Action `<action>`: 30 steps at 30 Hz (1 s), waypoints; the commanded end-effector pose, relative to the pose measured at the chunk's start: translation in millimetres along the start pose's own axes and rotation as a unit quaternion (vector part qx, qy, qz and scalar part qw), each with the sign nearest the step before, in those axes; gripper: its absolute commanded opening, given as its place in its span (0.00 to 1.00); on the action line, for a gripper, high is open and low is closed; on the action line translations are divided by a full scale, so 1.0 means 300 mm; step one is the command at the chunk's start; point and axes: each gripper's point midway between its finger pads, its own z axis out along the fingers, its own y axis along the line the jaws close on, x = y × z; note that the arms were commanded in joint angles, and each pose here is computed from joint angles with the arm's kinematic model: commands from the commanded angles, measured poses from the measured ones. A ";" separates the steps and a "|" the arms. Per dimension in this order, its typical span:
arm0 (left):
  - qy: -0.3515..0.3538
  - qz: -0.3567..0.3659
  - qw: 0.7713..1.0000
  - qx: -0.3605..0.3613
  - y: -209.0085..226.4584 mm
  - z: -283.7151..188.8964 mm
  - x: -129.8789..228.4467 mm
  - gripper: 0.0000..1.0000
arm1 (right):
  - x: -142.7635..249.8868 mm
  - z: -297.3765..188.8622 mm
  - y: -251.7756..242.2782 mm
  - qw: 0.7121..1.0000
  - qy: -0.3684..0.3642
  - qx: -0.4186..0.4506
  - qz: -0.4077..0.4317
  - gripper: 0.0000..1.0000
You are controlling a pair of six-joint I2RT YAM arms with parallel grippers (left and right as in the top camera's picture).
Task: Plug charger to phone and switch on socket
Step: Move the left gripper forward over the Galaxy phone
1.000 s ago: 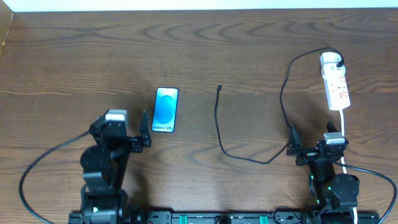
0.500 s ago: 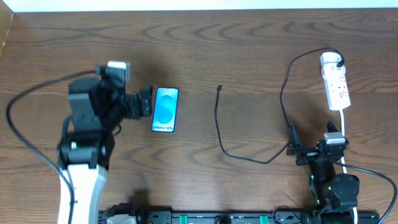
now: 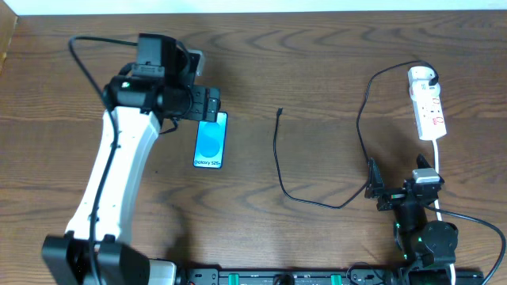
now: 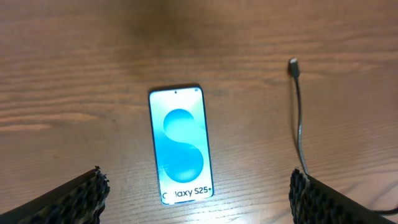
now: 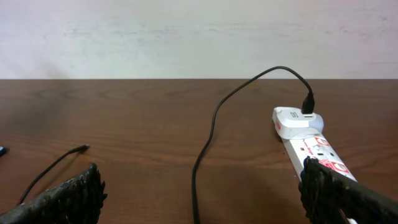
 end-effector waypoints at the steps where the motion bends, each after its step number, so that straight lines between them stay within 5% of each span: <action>1: 0.018 -0.002 1.000 -0.011 0.011 0.044 -0.003 0.95 | 0.004 0.000 -0.004 1.000 0.000 0.003 0.005 0.99; 10: 0.033 -0.019 0.999 -0.021 0.029 0.110 0.000 0.95 | 0.004 0.000 -0.004 1.000 0.000 0.003 0.005 0.99; 30: 0.180 -0.066 0.979 -0.068 0.092 0.450 0.180 0.95 | 0.004 0.000 -0.005 1.000 0.000 0.003 0.005 0.99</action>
